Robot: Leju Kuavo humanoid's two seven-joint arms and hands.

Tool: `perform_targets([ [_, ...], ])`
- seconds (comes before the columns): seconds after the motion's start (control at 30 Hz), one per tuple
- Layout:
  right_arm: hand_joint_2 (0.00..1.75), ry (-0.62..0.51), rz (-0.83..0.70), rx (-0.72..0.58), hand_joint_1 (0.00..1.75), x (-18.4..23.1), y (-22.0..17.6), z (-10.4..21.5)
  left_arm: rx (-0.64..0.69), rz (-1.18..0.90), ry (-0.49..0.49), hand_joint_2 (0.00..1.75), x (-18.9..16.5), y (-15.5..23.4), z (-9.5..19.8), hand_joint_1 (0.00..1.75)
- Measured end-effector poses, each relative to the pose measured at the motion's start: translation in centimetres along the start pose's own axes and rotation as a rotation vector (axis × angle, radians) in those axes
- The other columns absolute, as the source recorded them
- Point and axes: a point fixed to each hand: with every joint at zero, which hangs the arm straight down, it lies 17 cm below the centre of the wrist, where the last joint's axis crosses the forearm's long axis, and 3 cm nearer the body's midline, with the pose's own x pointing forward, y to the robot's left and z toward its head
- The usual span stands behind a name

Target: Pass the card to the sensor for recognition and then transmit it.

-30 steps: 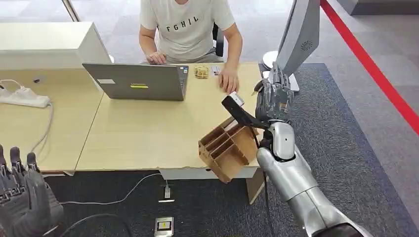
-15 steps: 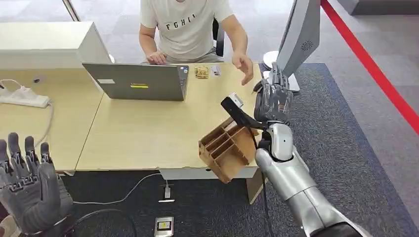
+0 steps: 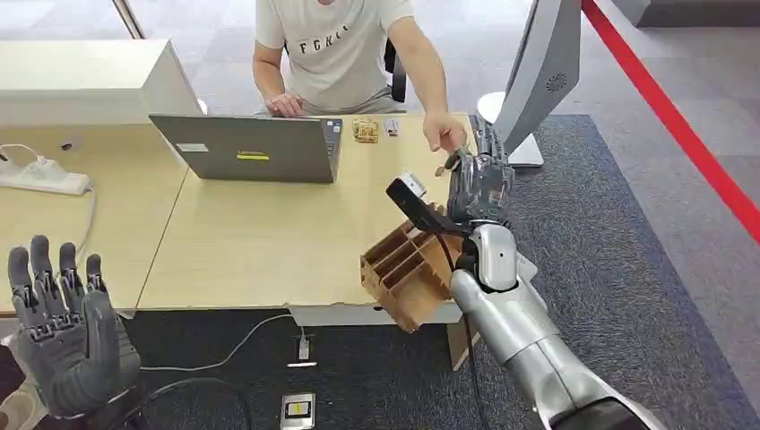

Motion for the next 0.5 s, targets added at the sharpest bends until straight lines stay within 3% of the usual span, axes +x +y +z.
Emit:
perform_targets([
  [0.47, 1.75, -0.044, 0.002, 0.043, 1.75, 3.0, 2.1, 0.5, -0.002, -0.022, -0.003, 1.75, 0.2, 0.2, 1.0, 0.0],
  [0.5, 1.75, -0.044, 0.001, 0.046, 0.91, 3.1, 2.2, 0.6, -0.001, -0.023, -0.002, 1.75, 0.2, 0.2, 1.0, 0.0],
])
